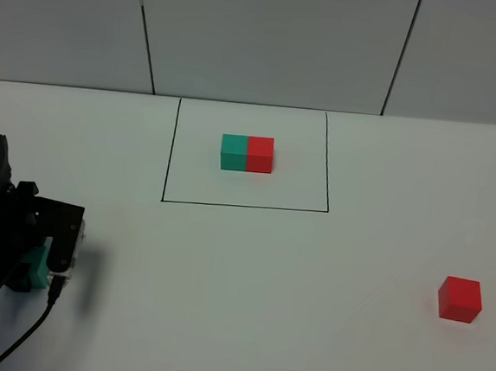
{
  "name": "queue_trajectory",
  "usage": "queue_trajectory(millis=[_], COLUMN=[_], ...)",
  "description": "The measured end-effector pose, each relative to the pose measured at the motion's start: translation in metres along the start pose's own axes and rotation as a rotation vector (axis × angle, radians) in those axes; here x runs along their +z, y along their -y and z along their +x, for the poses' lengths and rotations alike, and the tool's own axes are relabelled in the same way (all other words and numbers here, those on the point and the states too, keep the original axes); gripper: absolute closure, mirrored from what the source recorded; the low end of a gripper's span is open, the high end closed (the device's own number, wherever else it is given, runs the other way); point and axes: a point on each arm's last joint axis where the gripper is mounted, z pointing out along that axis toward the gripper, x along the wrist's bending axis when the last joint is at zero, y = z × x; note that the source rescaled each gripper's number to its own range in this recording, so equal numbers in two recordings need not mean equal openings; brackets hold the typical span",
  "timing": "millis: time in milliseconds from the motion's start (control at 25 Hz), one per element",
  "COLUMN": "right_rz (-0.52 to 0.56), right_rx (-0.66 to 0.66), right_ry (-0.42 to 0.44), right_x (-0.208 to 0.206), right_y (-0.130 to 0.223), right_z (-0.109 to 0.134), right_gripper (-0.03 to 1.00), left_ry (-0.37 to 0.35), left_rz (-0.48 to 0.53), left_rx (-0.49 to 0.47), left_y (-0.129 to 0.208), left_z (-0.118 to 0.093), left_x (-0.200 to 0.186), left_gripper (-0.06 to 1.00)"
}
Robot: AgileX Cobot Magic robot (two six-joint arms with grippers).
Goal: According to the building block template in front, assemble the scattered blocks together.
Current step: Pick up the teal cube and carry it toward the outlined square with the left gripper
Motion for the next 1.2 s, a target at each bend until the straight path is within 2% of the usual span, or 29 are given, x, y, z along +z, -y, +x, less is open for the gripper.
queue_trajectory(millis=[440,720,920,1200], right_rz=[0.000,0.000,0.000,0.000], right_rx=[0.000,0.000,0.000,0.000], right_ry=[0.000,0.000,0.000,0.000], right_x=[0.000,0.000,0.000,0.000], right_y=[0.000,0.000,0.000,0.000], right_z=[0.000,0.000,0.000,0.000], right_gripper=[0.40,0.40,0.40,0.40], left_ry=[-0.003,-0.033,-0.092,-0.049], left_rz=[0.014,0.064,0.087,0.102], left_rx=[0.025,-0.006,0.053,0.085], left_y=[-0.015,-0.061,-0.104,-0.156], left_z=[-0.001,0.011,0.020,0.030], left_x=[0.000,-0.007,-0.032,-0.041], left_gripper=[0.94,0.94,0.94,0.94])
